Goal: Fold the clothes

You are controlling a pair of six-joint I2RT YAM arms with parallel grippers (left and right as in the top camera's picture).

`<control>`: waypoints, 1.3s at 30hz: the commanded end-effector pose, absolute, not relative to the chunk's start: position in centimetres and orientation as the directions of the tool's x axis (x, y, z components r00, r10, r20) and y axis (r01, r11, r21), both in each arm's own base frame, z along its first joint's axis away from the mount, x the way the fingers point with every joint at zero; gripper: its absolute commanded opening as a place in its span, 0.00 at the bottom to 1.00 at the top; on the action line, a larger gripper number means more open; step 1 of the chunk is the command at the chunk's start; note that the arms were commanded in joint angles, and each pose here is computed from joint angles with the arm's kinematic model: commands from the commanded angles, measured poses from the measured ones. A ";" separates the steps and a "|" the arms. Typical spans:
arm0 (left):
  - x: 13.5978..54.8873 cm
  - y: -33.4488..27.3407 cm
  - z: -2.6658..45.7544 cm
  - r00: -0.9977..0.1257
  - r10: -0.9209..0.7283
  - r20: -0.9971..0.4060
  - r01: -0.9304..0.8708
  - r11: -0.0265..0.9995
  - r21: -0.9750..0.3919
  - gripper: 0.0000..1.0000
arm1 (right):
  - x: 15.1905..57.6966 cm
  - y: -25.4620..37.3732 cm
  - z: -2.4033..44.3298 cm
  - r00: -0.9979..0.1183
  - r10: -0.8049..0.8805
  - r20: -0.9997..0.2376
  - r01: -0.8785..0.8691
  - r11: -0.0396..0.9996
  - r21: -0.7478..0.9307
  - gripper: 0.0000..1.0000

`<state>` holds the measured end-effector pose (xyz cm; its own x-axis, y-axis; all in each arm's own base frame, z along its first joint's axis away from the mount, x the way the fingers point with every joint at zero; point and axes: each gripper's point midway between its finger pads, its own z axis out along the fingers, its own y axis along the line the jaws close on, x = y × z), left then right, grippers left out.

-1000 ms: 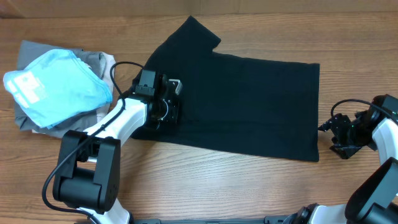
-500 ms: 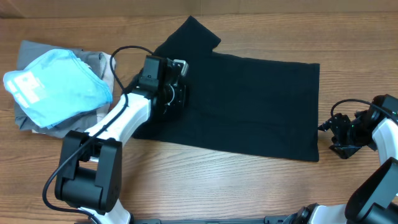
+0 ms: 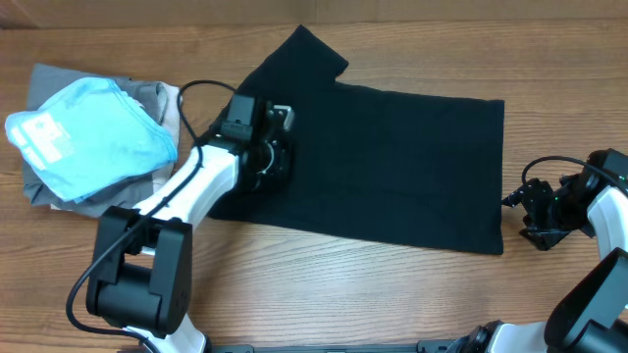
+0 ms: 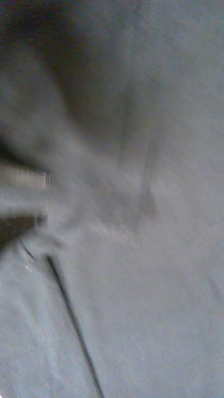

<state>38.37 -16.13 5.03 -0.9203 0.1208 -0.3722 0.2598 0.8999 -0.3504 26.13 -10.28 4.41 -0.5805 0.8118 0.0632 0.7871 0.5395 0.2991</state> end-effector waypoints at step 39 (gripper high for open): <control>45.0 -10.3 3.0 -0.874 0.002 -0.487 0.183 0.928 -0.325 0.52 | 26.8 -10.4 5.4 -0.584 0.811 0.029 0.774 0.546 0.321 0.72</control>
<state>43.89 -10.10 1.94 -0.8876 0.0272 -0.4598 0.1836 0.9365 -0.2989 26.15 -10.28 4.42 -0.5802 0.8120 0.0631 0.7871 0.5392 0.2995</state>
